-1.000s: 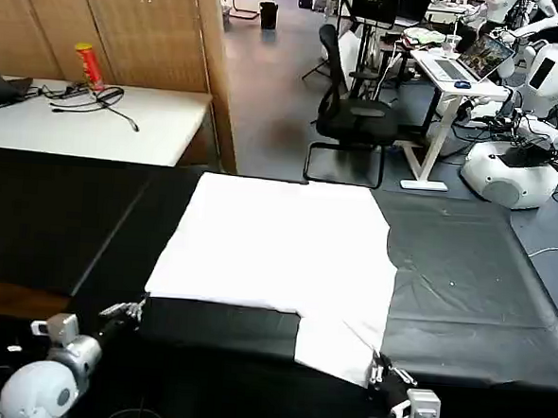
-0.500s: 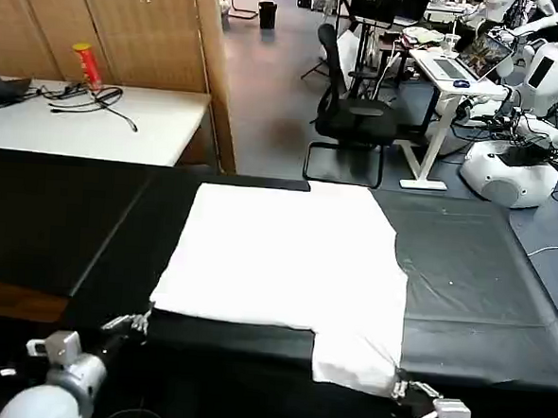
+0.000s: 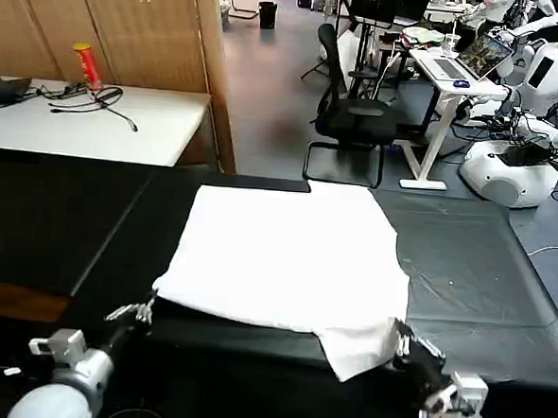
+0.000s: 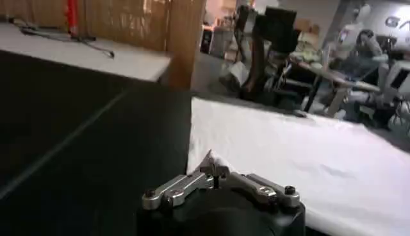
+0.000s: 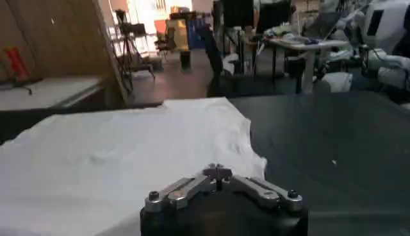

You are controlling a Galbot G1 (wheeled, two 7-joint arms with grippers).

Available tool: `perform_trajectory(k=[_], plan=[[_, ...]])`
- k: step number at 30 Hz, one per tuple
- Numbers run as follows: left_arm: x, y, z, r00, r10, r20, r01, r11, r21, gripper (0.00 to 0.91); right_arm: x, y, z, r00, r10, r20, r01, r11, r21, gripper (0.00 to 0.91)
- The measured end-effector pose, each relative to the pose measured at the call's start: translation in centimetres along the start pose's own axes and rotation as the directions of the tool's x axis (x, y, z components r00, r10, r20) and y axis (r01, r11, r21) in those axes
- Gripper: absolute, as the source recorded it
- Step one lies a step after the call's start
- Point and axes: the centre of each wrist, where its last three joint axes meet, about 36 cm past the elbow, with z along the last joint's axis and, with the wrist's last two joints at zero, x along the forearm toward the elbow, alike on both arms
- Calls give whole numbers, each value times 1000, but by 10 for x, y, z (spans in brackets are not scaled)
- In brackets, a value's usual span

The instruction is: Fold and organize the clothes.

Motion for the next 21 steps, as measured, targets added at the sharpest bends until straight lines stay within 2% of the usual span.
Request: perform_trajectory(k=[13,21], plan=[[-44,10,4,1000,-12,2,12,996,-93,0,-71,-10,7,999,48,15,-48,999,-6,0],[-75,23,-3,1000,-16,5,17,987,-161,0,-102,-9,16,998,61,-13,-61,998,-7,0]])
